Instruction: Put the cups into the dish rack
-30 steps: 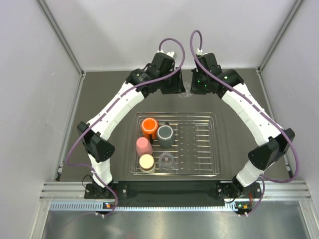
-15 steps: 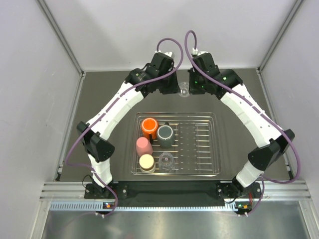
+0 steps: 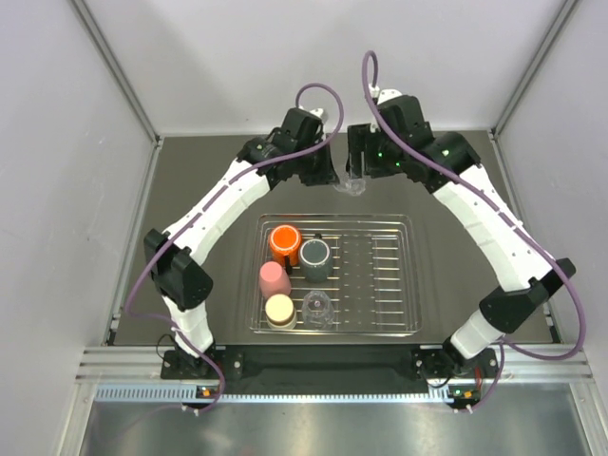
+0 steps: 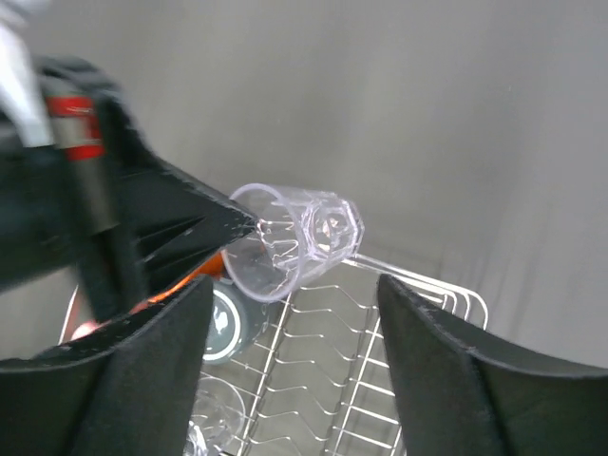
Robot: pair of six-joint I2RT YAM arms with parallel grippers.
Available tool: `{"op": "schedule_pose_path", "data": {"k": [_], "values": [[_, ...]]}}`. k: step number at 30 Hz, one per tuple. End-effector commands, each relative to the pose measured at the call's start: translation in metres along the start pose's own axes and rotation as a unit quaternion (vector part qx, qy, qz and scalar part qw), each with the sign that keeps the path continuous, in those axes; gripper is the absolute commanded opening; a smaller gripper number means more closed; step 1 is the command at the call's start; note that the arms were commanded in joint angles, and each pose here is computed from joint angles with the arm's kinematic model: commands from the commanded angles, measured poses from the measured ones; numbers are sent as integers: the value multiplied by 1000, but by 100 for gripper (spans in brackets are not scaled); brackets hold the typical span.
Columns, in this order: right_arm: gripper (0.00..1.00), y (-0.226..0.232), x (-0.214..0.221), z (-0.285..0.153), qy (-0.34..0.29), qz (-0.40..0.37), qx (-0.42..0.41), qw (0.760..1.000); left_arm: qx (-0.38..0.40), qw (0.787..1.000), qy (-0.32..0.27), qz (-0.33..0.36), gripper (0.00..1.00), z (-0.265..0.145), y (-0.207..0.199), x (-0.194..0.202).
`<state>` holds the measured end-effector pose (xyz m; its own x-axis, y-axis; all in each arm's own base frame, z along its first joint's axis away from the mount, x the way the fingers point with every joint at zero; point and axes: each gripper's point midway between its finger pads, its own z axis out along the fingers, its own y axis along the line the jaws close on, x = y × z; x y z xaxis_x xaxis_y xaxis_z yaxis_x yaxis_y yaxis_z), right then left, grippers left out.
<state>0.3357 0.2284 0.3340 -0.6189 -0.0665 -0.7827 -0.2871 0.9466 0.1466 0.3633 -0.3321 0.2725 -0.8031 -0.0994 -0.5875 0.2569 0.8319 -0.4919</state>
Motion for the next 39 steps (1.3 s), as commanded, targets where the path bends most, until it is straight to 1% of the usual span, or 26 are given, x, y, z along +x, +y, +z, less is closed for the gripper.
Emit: {"op": "schedule_pose_path", "data": {"k": [1, 3, 4, 5, 6, 7, 8, 9, 10, 11, 13, 14, 16, 17, 19, 20, 21, 23, 25, 26, 28, 29, 31, 36, 37, 39], "values": [[71, 4, -35, -48, -69, -7, -25, 997, 87, 994, -65, -3, 0, -32, -24, -35], [75, 5, -40, -57, -78, -7, -40, 996, 123, 991, -53, -16, 0, -37, -28, -31], [79, 0, -42, -63, -83, -5, -44, 996, 141, 987, -71, -22, 0, -42, -25, -44], [80, 5, -39, -63, -73, -5, -70, 995, 185, 980, -65, -33, 0, -54, -37, -45], [83, 6, -39, -65, -73, -1, -84, 994, 198, 977, -57, -47, 0, -52, -32, -42], [88, -3, -42, -70, -77, 11, -94, 992, 228, 968, -90, -47, 0, -61, -33, -61], [90, 7, -31, -67, -52, 16, -146, 988, 268, 958, -83, -59, 0, -77, -43, -61], [91, 8, -29, -68, -48, 25, -173, 983, 282, 954, -79, -68, 0, -77, -41, -59], [93, -1, -42, -75, -74, 47, -191, 978, 318, 940, -113, -53, 0, -91, -47, -75], [94, 9, -31, -76, -51, 57, -245, 966, 337, 932, -113, -66, 0, -101, -51, -76], [98, 8, -44, -88, -79, 71, -284, 953, 376, 918, -107, -60, 0, -112, -57, -75], [100, 15, -43, -94, -77, 67, -313, 944, 397, 909, -112, -61, 0, -122, -63, -80], [100, 22, -50, -103, -89, 56, -343, 933, 430, 896, -98, -57, 0, -132, -71, -75], [100, 29, -52, -114, -89, 47, -373, 922, 451, 885, -91, -71, 0, -141, -78, -76], [100, 37, -55, -124, -89, 52, -407, 908, 496, 861, -103, -49, 0, -160, -89, -76], [100, 44, -58, -131, -95, 41, -437, 894, 513, 851, -94, -66, 0, -168, -93, -76], [100, 48, -59, -135, -97, 40, -452, 886, 537, 835, -109, -47, 0, -179, -98, -77], [100, 52, -59, -139, -88, 57, -470, 876, 559, 821, -96, -59, 0, -188, -101, -75], [100, 55, -63, -141, -93, 59, -480, 870, 584, 803, -110, -47, 0, -200, -105, -75], [100, 56, -64, -143, -91, 60, -486, 867, 591, 797, -104, -64, 0, -200, -104, -75], [100, 59, -70, -144, -92, 70, -499, 859, 611, 782, -112, -57, 0, -210, -106, -74], [100, 59, -71, -142, -88, 76, -501, 857, 616, 778, -103, -73, 0, -209, -106, -74], [99, 62, -77, -142, -85, 89, -512, 850, 624, 772, -99, -73, 0, -212, -105, -72], [93, 67, -85, -149, -83, 116, -539, 830, 624, 773, -87, -78, 0, -209, -104, -68], [91, 68, -90, -153, -99, 110, -545, 825, 624, 773, -86, -79, 0, -209, -104, -68], [89, 68, -91, -153, -98, 128, -551, 819, 623, 774, -86, -79, 0, -209, -103, -67]]}}
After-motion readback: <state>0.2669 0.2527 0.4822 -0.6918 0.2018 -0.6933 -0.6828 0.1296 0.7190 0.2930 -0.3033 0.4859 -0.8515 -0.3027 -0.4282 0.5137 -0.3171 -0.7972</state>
